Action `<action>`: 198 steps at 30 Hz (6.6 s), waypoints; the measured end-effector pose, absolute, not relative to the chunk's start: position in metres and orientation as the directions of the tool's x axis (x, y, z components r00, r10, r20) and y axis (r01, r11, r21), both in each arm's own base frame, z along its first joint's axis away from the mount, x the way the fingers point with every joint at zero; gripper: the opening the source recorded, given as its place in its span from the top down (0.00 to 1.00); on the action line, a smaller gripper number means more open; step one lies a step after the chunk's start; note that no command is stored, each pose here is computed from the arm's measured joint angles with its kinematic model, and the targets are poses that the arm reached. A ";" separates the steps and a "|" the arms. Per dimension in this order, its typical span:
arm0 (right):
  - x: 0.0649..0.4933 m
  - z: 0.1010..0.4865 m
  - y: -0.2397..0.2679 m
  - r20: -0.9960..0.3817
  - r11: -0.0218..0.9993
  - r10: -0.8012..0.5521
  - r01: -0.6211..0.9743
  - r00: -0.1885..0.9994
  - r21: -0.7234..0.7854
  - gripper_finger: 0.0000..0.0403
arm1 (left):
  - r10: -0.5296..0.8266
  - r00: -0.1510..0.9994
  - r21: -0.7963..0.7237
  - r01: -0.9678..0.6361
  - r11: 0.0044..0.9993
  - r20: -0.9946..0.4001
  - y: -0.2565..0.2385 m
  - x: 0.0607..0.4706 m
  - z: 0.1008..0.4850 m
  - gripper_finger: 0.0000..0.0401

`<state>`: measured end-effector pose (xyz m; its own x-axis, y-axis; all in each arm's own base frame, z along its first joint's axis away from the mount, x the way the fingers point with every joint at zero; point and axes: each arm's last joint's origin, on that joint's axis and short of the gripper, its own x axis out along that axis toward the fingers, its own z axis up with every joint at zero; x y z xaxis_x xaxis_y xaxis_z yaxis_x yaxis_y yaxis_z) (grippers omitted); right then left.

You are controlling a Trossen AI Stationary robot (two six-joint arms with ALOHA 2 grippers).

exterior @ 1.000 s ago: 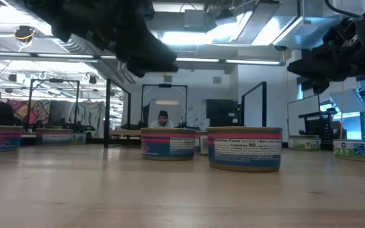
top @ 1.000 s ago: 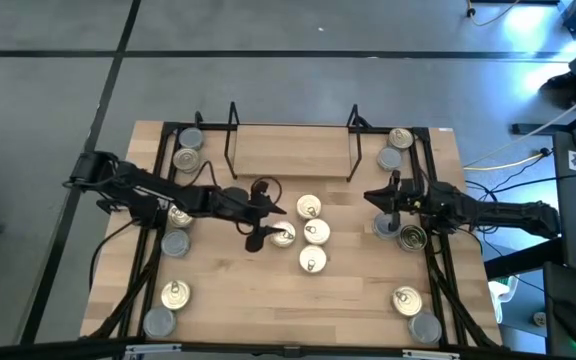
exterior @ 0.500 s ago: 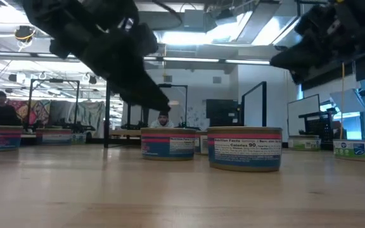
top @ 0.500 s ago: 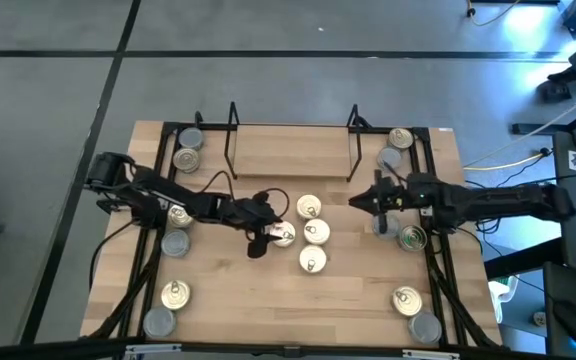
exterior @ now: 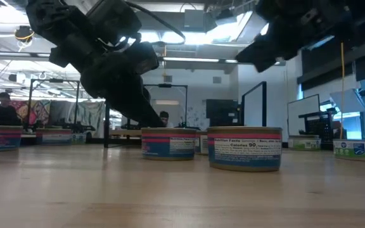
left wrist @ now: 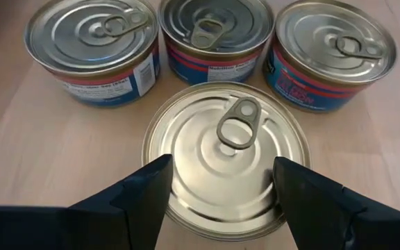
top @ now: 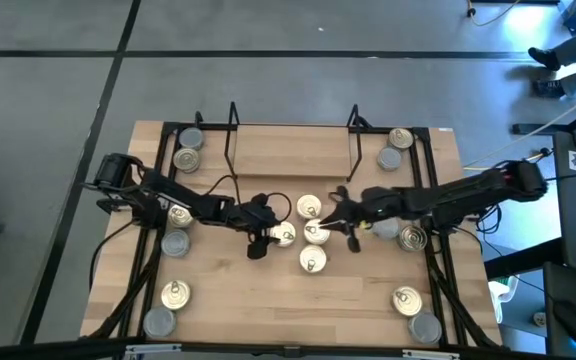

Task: Stack canned seafood by type on shelf
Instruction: Put the blue-pink tuna can on the shelf

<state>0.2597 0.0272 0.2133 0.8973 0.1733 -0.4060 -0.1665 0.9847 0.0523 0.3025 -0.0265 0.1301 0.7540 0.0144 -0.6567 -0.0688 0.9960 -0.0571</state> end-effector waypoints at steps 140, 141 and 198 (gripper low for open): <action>0.375 0.218 0.067 -0.446 0.592 -0.396 -0.148 0.802 -0.792 0.55 | 0.115 0.760 -0.184 -0.296 0.937 -0.639 -0.001 0.223 0.164 0.38; 0.373 0.223 0.061 -0.440 0.593 -0.418 -0.128 0.795 -0.795 0.55 | 0.116 0.759 -0.184 -0.298 0.937 -0.640 -0.002 0.221 0.163 0.38; 0.335 0.178 -0.171 -0.614 0.670 -0.741 0.358 0.270 -0.651 0.55 | 0.143 0.769 -0.168 -0.310 0.936 -0.623 -0.014 0.216 0.155 0.38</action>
<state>0.3352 -0.1707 0.1779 0.2702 -0.7415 -0.6142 0.3580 0.6695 -0.6508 0.2165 -0.0138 0.1548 0.7688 0.1428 -0.6233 -0.3103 0.9356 -0.1683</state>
